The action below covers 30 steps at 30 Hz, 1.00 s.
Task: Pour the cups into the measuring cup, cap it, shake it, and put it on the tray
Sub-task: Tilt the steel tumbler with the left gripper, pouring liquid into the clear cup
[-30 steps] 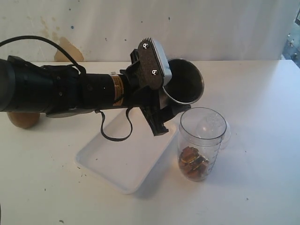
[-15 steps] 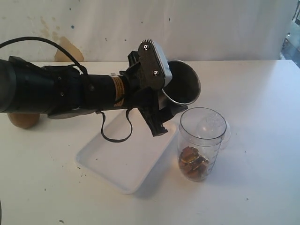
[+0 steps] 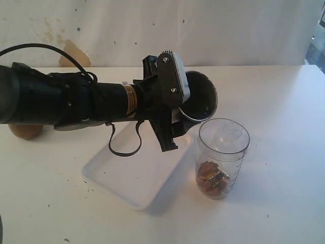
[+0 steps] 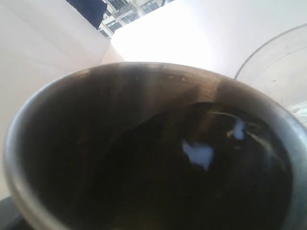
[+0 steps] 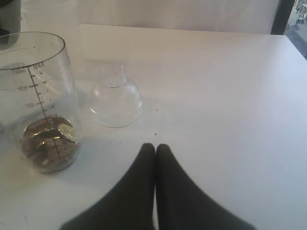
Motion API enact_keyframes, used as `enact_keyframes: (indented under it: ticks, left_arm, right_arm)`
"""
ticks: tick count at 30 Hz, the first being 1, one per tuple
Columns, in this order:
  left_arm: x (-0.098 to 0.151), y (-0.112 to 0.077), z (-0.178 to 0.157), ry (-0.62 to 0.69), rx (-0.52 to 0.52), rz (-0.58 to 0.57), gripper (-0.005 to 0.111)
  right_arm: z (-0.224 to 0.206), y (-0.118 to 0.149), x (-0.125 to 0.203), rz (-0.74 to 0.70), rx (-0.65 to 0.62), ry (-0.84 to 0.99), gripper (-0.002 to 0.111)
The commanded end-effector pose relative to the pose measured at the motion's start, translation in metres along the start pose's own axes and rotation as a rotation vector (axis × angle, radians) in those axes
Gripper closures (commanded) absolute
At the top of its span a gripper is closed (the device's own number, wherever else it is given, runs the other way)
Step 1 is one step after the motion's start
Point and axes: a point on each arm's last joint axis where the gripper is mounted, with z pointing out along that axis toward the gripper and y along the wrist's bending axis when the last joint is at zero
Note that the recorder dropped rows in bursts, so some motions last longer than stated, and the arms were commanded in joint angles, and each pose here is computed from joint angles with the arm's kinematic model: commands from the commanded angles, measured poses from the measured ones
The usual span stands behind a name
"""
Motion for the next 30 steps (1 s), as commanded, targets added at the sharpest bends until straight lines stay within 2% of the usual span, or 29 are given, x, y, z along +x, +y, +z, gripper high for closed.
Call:
enact_keyframes:
  ticks: [1, 5, 11, 14, 18, 30]
  left_arm:
    - [-0.014, 0.008, -0.005, -0.057, -0.031, 0.006, 0.107]
    - [-0.014, 0.009, -0.005, -0.053, -0.038, 0.012, 0.107]
    - [-0.026, 0.025, -0.004, -0.061, -0.084, 0.031, 0.107]
    - [-0.03, 0.023, -0.003, -0.053, -0.075, 0.048, 0.107]
    - [-0.035, 0.013, 0.0, -0.032, -0.034, 0.166, 0.107]
    - [-0.036, 0.011, 0.0, -0.021, -0.033, 0.363, 0.107]
  right_arm:
    - [0.0, 0.0, 0.001, 0.0, 0.006, -0.007, 0.108]
    - [0.0, 0.0, 0.001, 0.0, 0.006, -0.007, 0.108]
    - [0.0, 0.0, 0.001, 0.0, 0.006, -0.007, 0.108]
    - [0.0, 0.0, 0.001, 0.0, 0.006, -0.007, 0.108]
    - [0.0, 0.0, 0.001, 0.0, 0.006, -0.007, 0.108]
    - [0.0, 0.0, 0.001, 0.0, 0.006, -0.007, 0.108]
